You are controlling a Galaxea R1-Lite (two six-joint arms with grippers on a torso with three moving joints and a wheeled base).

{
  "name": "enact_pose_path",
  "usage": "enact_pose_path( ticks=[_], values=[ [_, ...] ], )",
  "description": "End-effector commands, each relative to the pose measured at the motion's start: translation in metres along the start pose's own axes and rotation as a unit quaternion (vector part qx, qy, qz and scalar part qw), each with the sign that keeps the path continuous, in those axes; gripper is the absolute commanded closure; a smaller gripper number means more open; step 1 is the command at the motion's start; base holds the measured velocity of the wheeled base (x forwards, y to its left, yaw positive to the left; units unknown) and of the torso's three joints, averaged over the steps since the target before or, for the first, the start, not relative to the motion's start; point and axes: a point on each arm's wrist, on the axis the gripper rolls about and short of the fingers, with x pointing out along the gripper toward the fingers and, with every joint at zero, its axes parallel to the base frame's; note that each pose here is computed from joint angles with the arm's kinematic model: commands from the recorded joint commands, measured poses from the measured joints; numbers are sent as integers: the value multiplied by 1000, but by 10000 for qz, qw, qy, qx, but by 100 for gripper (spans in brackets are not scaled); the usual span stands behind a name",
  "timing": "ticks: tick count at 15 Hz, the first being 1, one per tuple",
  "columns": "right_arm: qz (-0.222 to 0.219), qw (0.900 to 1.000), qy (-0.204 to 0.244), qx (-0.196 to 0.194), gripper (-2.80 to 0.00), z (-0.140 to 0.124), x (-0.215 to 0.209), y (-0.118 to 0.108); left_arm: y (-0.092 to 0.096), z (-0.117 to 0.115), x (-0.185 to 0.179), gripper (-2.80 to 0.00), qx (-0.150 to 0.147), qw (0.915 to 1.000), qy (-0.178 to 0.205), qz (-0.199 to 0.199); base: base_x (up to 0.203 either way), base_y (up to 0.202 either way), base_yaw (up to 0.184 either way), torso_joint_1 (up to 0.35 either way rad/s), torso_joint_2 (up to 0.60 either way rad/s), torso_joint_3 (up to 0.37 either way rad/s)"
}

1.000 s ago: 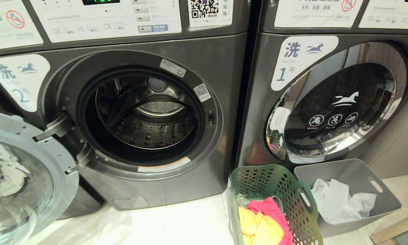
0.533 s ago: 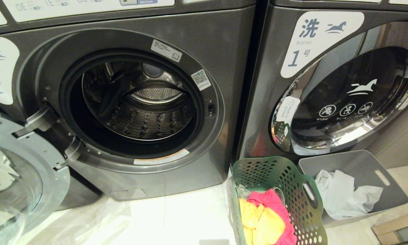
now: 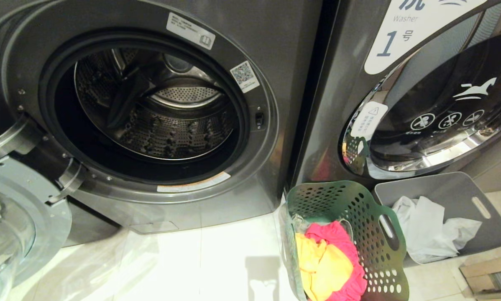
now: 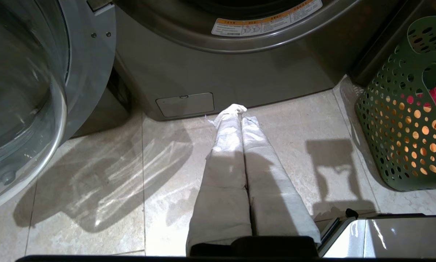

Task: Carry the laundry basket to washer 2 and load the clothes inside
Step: Place the clothes into the washing machine

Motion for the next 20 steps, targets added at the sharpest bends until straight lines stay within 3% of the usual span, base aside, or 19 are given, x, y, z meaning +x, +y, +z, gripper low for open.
enact_pose_path(
  ticks=[1,9,20],
  values=[
    [5,10000,11,-6,0,0,0,0,0,0,0,0,-5,10000,-13,2,0,0,0,2,2,-198],
    [-2,10000,10,-6,0,0,0,0,0,0,0,0,-170,9998,-18,39,0,0,0,2,2,-199],
    [-16,10000,10,-60,0,0,0,0,0,0,0,0,-177,9998,-19,36,0,0,0,3,2,-177]
  ],
)
